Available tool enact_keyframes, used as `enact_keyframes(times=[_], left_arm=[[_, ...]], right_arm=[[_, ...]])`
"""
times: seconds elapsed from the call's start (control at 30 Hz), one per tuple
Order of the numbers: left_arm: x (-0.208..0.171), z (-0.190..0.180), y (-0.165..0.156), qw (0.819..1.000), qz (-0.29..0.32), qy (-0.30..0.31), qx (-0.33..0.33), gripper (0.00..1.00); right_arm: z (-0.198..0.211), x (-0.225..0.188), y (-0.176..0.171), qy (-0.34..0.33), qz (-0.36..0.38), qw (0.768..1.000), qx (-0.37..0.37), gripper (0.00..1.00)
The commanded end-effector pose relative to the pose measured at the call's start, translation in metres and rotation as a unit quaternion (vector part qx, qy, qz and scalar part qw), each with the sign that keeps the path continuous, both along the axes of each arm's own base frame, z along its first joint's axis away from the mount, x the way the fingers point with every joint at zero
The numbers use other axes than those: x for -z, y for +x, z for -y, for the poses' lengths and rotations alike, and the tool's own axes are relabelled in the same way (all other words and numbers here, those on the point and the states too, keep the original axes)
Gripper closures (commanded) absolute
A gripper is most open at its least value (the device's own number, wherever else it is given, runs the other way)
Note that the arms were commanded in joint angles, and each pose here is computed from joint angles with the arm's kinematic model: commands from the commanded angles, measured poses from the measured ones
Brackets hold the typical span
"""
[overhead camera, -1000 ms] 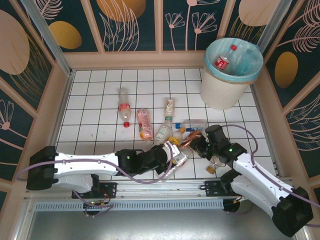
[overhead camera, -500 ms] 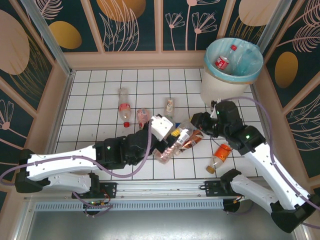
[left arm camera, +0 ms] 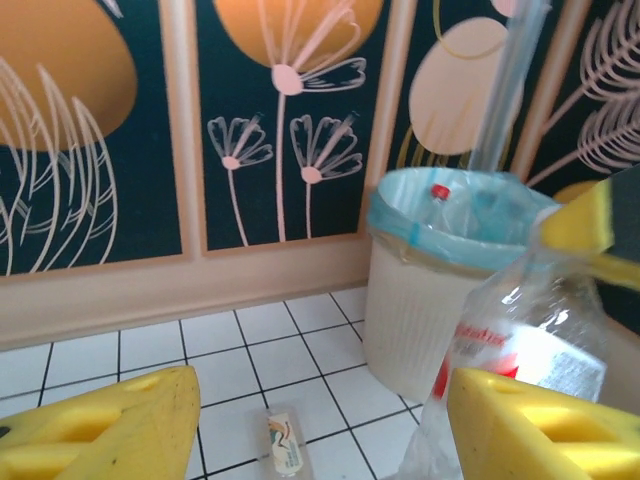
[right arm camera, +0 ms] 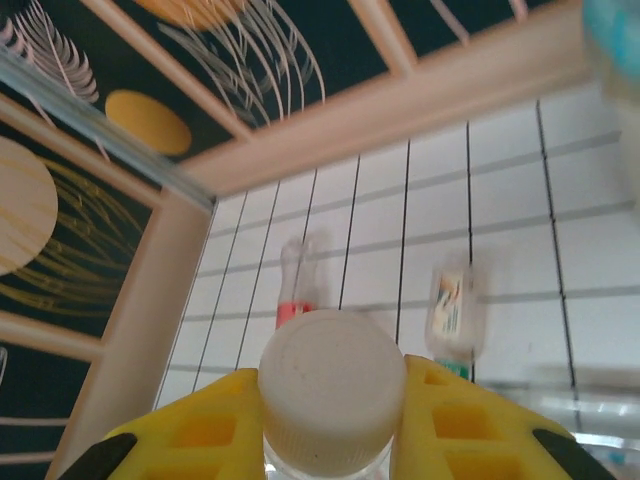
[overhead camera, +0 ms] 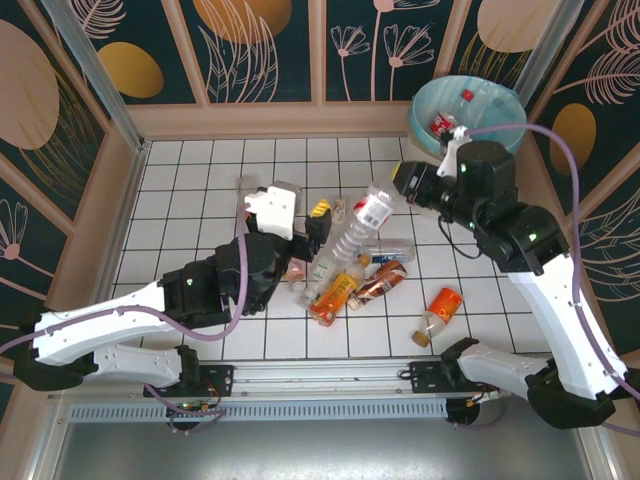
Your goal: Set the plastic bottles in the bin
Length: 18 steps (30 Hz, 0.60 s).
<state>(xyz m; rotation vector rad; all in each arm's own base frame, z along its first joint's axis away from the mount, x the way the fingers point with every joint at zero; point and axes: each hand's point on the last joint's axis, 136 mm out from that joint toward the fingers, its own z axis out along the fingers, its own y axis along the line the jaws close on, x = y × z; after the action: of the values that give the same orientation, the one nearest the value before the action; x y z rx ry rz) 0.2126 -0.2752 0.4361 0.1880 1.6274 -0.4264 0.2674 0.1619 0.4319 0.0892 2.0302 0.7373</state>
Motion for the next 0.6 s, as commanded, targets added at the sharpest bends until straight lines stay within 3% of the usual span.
enact_keyframes(times=[0.0,0.27,0.57], left_arm=[[-0.015,-0.017,0.013,0.997,-0.005,-0.071,-0.029,0.33],[-0.012,0.009,0.025,0.997,-0.010,-0.078,-0.017,0.33],[0.007,0.033,0.029,0.998,-0.020,-0.067,0.005,0.33]], right_arm=[[0.025,-0.046,0.016,-0.052,0.085,0.993,0.060,0.86],[0.062,-0.125,0.047,-0.138,0.226,0.947,0.181,0.90],[0.103,-0.171,0.087,-0.266,0.296,0.855,0.332,0.96]])
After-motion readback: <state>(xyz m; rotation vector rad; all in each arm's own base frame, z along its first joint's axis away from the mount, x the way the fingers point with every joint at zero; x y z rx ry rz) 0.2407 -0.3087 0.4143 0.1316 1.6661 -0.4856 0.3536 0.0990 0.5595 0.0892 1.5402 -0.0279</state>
